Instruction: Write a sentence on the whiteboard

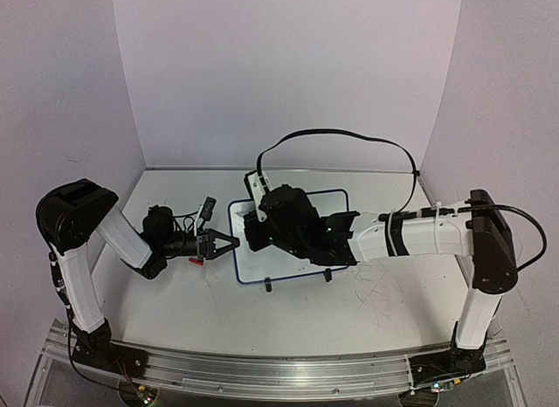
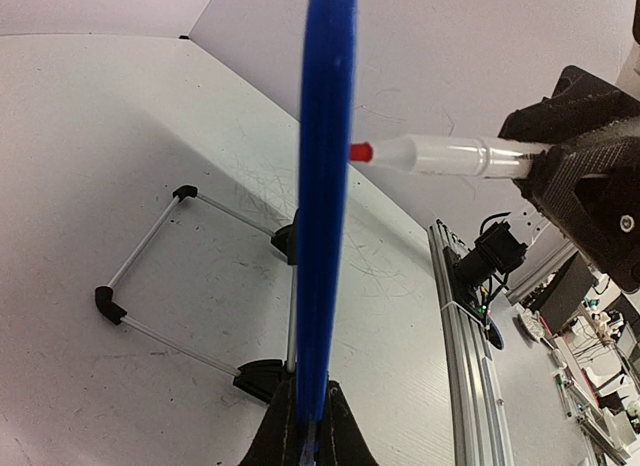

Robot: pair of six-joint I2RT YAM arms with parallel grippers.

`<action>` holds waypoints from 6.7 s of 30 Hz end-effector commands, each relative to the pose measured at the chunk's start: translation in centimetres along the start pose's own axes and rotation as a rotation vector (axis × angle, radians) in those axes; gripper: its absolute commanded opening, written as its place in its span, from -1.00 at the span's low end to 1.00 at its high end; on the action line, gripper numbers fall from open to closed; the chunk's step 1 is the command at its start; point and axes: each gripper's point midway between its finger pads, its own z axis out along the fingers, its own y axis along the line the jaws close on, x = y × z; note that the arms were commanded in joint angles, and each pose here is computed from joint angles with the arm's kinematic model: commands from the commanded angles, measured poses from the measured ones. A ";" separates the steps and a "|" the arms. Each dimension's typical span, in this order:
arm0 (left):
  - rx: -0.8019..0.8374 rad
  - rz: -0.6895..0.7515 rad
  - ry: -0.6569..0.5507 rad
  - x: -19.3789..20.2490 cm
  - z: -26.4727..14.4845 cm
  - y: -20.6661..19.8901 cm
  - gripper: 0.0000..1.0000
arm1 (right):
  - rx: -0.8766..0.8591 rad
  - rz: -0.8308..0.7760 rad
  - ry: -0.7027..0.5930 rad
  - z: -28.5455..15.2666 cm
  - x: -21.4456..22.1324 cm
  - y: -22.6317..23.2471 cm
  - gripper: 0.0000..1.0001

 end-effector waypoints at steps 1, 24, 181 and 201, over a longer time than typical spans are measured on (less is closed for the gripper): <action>0.021 -0.008 0.007 0.2 -0.3 -0.6 -1.00 | 0.036 0.022 -0.038 0.3 -1.6 -0.4 -1.00; 0.024 -0.007 0.007 0.1 -0.3 -0.7 -1.00 | 0.059 0.018 -0.008 0.6 -0.6 -0.9 -1.00; 0.032 0.002 0.004 -0.1 -0.5 -1.0 -1.00 | 0.102 0.074 0.009 -1.6 0.5 -3.0 -1.00; 0.032 0.003 0.004 -0.1 -0.6 -1.1 -1.00 | 0.100 0.078 -0.027 -1.3 -0.8 -2.7 -1.00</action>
